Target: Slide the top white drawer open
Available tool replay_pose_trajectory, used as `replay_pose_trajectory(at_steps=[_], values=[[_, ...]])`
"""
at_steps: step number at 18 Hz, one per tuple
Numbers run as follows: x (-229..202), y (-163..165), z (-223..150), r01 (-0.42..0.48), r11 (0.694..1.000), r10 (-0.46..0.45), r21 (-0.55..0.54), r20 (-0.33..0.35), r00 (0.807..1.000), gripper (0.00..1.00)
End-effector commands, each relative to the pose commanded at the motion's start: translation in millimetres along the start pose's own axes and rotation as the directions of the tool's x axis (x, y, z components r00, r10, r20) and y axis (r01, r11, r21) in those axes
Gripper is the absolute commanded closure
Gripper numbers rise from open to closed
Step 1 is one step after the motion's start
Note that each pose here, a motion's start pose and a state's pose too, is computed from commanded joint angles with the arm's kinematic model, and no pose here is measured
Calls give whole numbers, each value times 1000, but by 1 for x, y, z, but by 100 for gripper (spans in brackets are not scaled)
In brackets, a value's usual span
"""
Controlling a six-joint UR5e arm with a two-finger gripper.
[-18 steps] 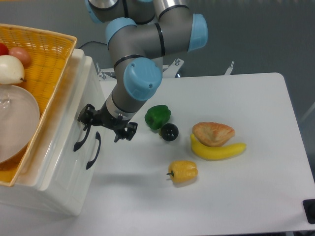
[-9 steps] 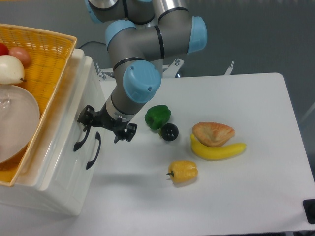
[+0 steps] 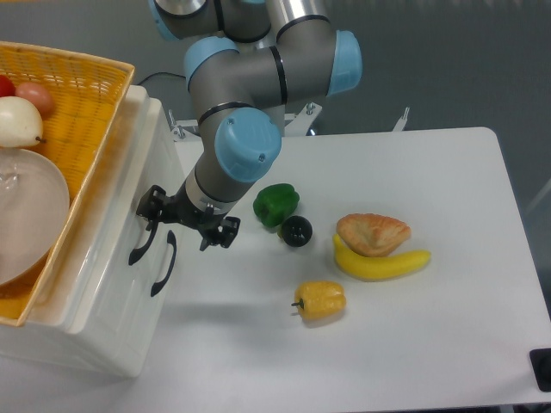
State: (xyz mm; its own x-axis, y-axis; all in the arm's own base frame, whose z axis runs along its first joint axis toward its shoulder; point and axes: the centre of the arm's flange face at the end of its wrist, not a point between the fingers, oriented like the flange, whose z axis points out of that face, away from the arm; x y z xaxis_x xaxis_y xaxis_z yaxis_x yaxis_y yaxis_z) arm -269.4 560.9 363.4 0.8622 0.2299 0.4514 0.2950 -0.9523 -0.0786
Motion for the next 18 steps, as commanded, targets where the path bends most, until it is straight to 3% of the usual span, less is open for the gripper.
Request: replay_pose_trajectory(at_steps=[18], values=[[-4,-3,-3,-5,1000,5,4,21,1000,0]])
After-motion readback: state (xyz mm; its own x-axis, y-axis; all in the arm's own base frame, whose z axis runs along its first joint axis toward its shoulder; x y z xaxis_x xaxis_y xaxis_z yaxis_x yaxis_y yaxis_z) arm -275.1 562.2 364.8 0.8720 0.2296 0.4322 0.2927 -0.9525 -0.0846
